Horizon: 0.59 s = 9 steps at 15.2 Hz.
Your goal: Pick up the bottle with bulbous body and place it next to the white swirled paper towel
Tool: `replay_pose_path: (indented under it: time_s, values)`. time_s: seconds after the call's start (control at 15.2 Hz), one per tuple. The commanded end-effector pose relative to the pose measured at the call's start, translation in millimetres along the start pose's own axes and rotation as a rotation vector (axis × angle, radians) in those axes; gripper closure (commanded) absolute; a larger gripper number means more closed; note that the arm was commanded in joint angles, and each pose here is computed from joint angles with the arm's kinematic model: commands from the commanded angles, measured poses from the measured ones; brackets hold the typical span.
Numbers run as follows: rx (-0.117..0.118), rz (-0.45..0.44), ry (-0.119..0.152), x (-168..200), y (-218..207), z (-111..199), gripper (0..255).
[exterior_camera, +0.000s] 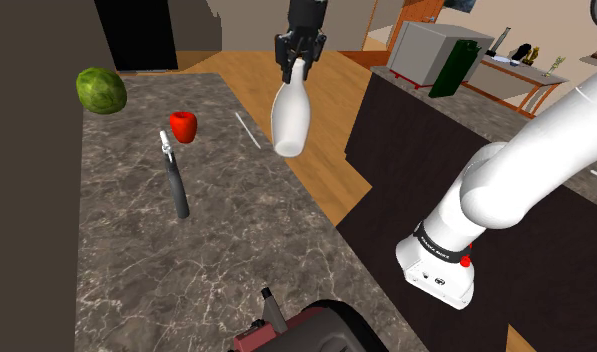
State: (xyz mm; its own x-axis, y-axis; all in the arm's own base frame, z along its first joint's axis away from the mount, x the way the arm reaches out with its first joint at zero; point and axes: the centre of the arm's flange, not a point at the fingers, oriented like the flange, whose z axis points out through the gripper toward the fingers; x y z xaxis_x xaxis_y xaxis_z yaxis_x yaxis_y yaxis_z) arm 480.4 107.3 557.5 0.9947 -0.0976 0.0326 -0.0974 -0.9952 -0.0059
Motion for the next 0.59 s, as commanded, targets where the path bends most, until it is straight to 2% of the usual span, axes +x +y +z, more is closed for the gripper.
replay_pose_path:
  time_s: [0.0, 0.53]
  values:
    - [0.0, 0.0, 0.0, 0, 0, -11, 255]
    - [0.0, 0.0, 0.0, 1, 0, -53, 255]
